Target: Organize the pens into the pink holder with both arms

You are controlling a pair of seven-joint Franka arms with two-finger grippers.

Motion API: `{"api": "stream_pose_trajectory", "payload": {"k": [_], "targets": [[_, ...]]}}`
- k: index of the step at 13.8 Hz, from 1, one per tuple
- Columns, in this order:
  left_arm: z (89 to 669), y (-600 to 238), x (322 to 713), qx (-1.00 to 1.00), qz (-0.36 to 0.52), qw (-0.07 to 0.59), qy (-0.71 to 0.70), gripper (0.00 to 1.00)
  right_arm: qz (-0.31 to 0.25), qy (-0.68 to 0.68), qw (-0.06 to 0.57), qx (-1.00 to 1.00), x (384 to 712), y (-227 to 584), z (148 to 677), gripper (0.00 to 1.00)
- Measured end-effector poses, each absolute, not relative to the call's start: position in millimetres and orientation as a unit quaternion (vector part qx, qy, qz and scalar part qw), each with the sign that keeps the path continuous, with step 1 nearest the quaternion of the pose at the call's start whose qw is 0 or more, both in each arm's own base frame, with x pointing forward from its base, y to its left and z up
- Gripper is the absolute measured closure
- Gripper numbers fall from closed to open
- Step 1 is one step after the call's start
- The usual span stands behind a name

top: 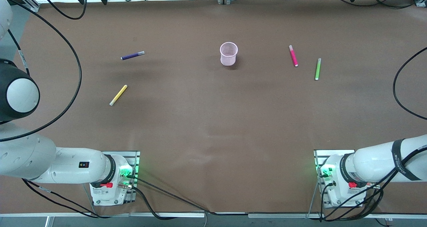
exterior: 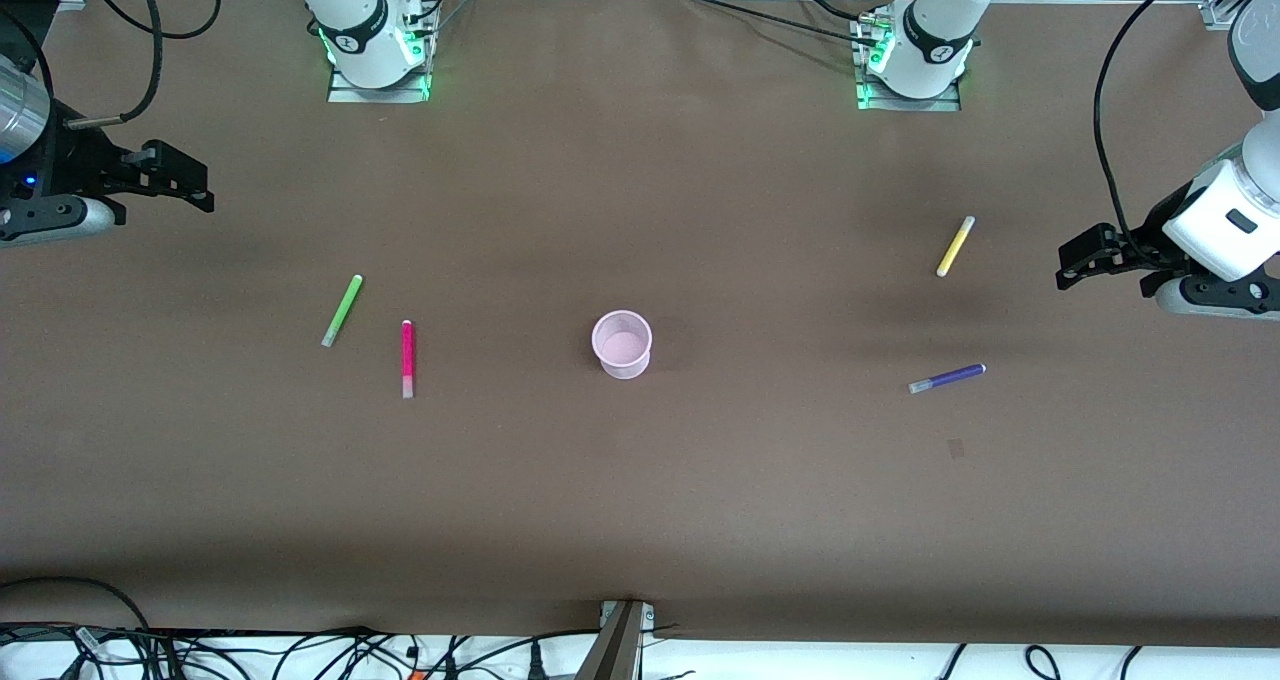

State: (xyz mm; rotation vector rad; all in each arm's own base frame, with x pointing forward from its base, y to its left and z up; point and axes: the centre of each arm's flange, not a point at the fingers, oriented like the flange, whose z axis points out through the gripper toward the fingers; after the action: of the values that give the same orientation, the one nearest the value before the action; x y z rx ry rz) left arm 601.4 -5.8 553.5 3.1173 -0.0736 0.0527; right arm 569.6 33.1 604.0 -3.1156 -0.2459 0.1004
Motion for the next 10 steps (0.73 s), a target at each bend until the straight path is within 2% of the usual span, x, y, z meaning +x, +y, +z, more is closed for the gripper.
{"api": "stream_pose_trajectory", "payload": {"k": [10], "targets": [[544.6, -4.5, 604.4, 1.0, 0.009, 0.012, -0.023, 0.0, 0.032, -0.079, 0.007, -0.996, 569.7, 33.1, 604.2, 0.0]]}}
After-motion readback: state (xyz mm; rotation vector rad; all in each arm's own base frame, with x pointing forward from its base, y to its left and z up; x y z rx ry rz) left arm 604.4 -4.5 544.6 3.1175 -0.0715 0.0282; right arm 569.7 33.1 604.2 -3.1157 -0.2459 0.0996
